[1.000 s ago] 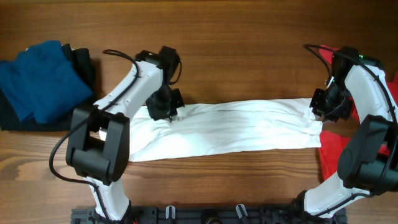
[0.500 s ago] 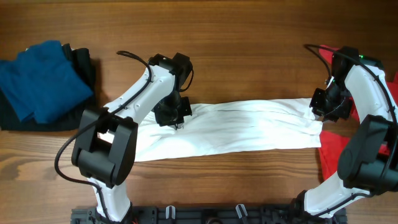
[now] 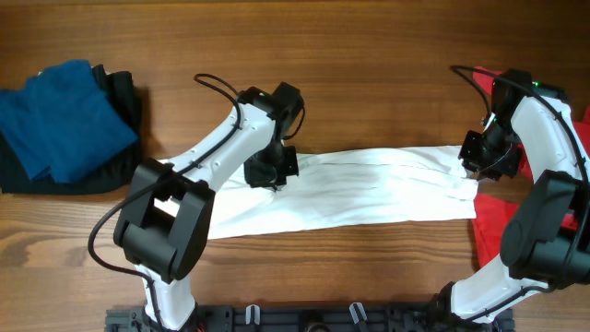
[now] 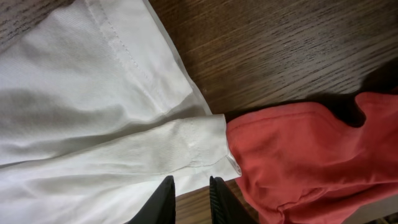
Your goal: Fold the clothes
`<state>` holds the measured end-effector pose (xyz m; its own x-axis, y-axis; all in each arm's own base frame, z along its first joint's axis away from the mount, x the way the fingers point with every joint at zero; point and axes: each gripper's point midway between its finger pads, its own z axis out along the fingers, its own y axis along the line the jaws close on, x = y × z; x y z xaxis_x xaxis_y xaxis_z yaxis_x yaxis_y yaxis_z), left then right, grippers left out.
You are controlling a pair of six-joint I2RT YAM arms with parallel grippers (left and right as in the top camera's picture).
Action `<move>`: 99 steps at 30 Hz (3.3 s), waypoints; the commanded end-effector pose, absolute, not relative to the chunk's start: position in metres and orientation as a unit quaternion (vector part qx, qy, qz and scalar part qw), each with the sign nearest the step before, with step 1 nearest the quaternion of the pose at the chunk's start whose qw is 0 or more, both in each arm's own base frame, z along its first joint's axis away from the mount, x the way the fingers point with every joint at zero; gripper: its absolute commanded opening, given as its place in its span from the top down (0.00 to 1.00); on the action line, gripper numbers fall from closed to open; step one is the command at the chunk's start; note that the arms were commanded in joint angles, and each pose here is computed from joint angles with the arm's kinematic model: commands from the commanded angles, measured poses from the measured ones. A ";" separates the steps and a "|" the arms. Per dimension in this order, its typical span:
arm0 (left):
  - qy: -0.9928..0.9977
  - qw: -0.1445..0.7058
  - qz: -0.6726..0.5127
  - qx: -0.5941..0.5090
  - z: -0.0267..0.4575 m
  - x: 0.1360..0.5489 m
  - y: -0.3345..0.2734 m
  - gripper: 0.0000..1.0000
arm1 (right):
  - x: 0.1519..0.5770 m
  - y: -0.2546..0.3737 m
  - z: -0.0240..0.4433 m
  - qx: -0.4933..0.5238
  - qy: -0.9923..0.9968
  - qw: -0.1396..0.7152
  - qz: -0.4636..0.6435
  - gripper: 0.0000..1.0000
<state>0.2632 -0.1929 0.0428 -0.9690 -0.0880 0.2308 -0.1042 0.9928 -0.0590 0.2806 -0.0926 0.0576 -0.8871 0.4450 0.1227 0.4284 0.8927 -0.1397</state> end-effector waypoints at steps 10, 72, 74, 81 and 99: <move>-0.993 0.103 0.052 0.017 0.051 0.256 -0.209 0.86 | 0.280 -0.092 0.063 -0.226 -0.971 0.067 0.050 0.81; -0.954 -0.026 -0.084 0.288 0.060 0.261 -0.057 0.77 | 0.274 -0.071 0.027 -0.205 -0.977 0.064 -0.004 0.39; -0.949 -0.019 -0.091 0.300 0.052 0.256 -0.047 0.74 | 0.273 -0.071 0.027 -0.205 -0.976 0.066 -0.004 0.39; -0.937 0.006 -0.099 0.335 0.018 0.235 -0.017 0.68 | 0.269 -0.070 0.028 -0.204 -0.976 0.075 -0.004 0.38; -0.933 -0.110 -0.103 0.326 -0.021 0.286 0.034 0.65 | 0.268 -0.070 0.028 -0.204 -0.976 0.076 -0.005 0.33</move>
